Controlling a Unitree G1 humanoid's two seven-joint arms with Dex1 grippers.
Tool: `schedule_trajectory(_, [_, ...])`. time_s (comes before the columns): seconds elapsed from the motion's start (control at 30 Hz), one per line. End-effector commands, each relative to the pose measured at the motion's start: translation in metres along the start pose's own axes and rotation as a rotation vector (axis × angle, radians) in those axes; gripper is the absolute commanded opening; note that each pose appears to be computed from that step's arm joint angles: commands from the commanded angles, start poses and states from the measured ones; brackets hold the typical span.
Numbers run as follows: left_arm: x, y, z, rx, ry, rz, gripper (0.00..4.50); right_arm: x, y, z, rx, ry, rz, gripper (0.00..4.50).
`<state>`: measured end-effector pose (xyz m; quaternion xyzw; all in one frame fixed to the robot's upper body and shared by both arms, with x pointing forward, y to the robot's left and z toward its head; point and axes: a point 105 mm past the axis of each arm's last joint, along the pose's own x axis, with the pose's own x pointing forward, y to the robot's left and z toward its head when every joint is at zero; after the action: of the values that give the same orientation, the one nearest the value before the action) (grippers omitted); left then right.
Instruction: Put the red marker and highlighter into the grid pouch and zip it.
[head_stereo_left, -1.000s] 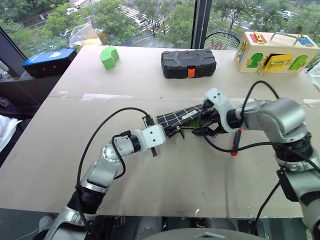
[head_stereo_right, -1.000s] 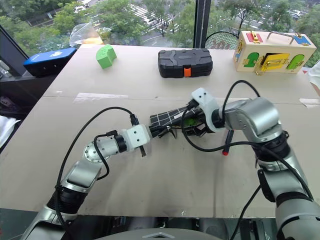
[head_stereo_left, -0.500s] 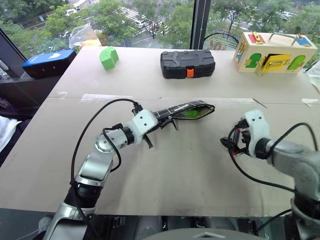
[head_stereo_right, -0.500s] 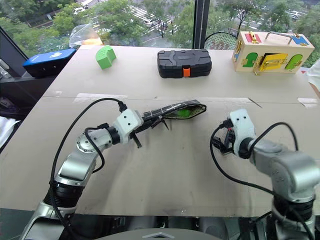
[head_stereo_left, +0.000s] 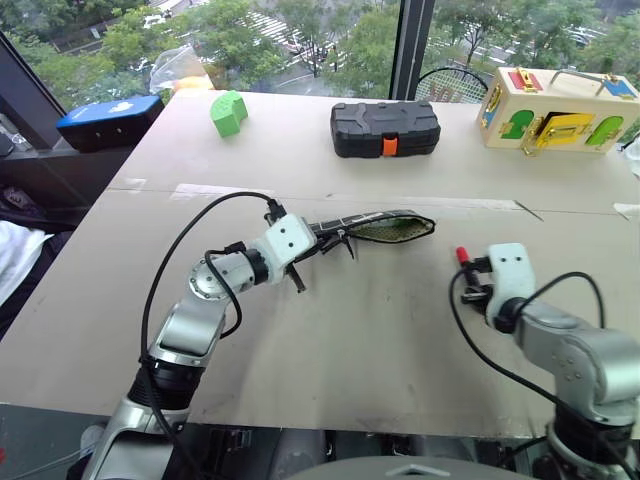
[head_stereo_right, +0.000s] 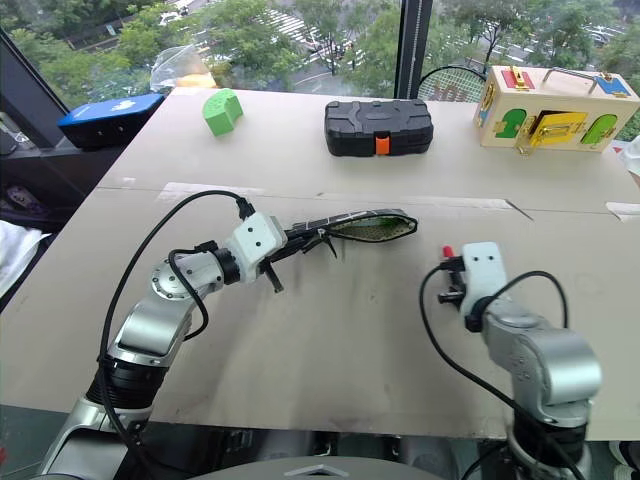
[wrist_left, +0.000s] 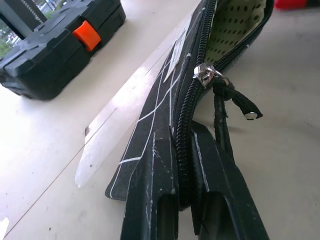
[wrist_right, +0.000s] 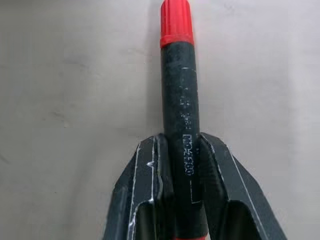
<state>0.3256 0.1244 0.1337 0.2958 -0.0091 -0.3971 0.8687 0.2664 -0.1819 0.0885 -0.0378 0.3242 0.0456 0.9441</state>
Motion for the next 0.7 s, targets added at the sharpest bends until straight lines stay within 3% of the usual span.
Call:
schedule_trajectory(0.03, [0.001,0.003,0.013,0.035,-0.046,0.011,0.0,-0.026,0.024,0.023,-0.08,-0.117,0.251,0.22])
schedule_trajectory(0.13, [0.003,0.001,0.013,0.047,-0.049,0.004,0.0,-0.042,0.049,0.04,-0.155,-0.17,0.472,0.22])
schedule_trajectory(0.27, [0.003,-0.002,0.013,0.068,-0.053,-0.007,0.0,-0.048,0.066,0.058,-0.218,-0.18,0.6,0.22])
schedule_trajectory(0.7, [0.003,-0.016,0.018,0.123,-0.085,-0.029,0.0,-0.036,0.057,0.067,-0.401,0.042,0.599,0.22])
